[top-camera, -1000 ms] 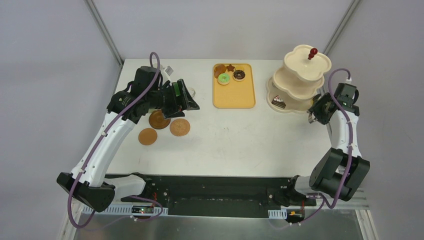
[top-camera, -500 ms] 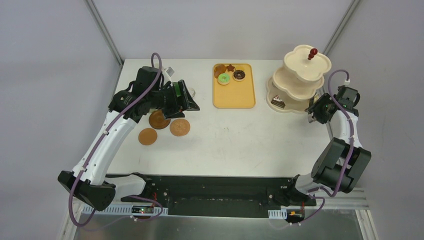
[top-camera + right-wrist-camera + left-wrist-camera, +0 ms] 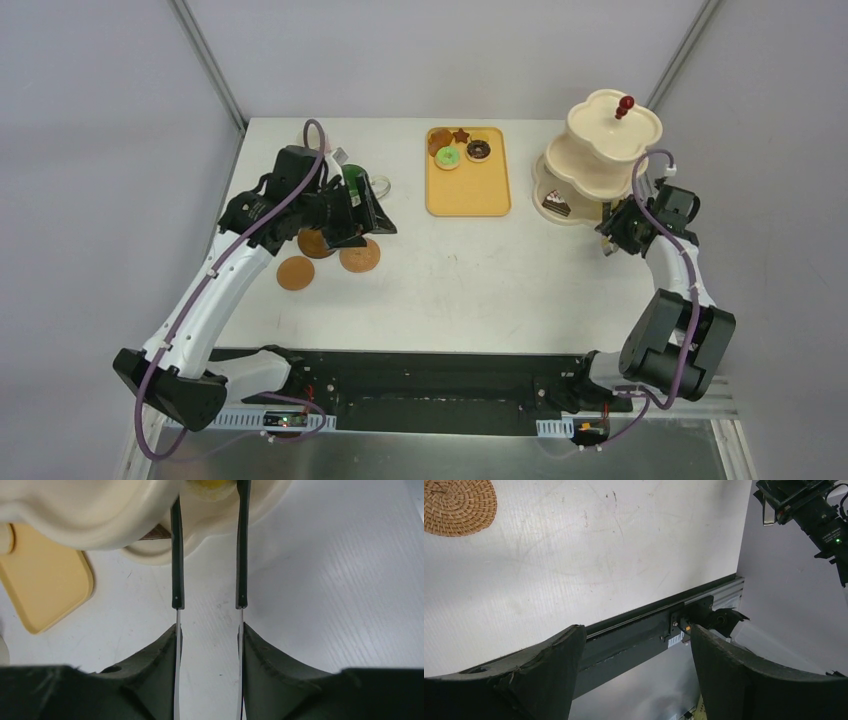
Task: Serve the afternoon tea
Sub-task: Place the desert on the desert table.
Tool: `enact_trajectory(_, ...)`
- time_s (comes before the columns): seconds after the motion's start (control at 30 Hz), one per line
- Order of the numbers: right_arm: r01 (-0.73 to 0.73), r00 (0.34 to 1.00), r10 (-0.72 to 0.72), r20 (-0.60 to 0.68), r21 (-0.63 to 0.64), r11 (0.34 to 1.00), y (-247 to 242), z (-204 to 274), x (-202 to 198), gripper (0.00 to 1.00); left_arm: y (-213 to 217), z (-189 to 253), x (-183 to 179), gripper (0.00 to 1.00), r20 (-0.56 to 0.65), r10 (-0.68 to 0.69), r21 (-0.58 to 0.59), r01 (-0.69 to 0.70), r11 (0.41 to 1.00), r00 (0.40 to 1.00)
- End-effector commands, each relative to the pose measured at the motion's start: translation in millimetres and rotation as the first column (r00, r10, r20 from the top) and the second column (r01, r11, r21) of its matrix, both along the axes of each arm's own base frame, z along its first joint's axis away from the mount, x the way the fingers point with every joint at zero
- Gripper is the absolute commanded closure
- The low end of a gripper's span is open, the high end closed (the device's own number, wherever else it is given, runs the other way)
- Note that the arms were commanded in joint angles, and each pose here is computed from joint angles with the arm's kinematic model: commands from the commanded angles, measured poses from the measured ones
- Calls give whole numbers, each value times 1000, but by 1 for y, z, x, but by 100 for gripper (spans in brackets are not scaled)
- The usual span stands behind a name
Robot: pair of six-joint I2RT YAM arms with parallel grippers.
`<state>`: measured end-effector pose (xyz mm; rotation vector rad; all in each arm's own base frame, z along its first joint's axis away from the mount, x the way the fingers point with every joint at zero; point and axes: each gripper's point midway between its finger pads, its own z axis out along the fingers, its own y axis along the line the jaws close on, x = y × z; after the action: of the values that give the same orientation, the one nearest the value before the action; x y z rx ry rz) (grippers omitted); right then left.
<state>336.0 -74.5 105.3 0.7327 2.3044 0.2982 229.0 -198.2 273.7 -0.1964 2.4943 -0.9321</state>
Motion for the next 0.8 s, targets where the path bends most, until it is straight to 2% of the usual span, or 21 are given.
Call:
enact_trajectory(0.0, -40, 992, 67, 111, -226, 973, -12, 22, 17, 88, 5, 11, -10, 21, 62, -31, -10, 31, 999, 998)
enact_trajectory(0.2, -18, 994, 53, 98, -333, 943, -22, 13, 29, 89, 11, 12, -23, 20, 115, -62, 44, 57, 997, 992)
enact_trajectory(0.4, -33, 992, 75, 101, -365, 931, -27, 10, 52, 89, 14, 11, -27, 20, 141, -61, 52, 54, 997, 988)
enact_trajectory(0.5, -62, 993, 95, 66, -387, 920, -28, 0, 61, 88, 22, -2, -30, 20, 146, -47, 82, 35, 996, 988)
enact_trajectory(0.6, -52, 991, 100, 92, -422, 905, -31, 2, 73, 88, 31, -11, -34, 20, 157, -37, 113, 19, 993, 987)
enact_trajectory(0.77, -43, 991, 97, 90, -473, 880, -30, 2, 76, 86, 34, -15, -35, 20, 178, -36, 122, 15, 992, 983)
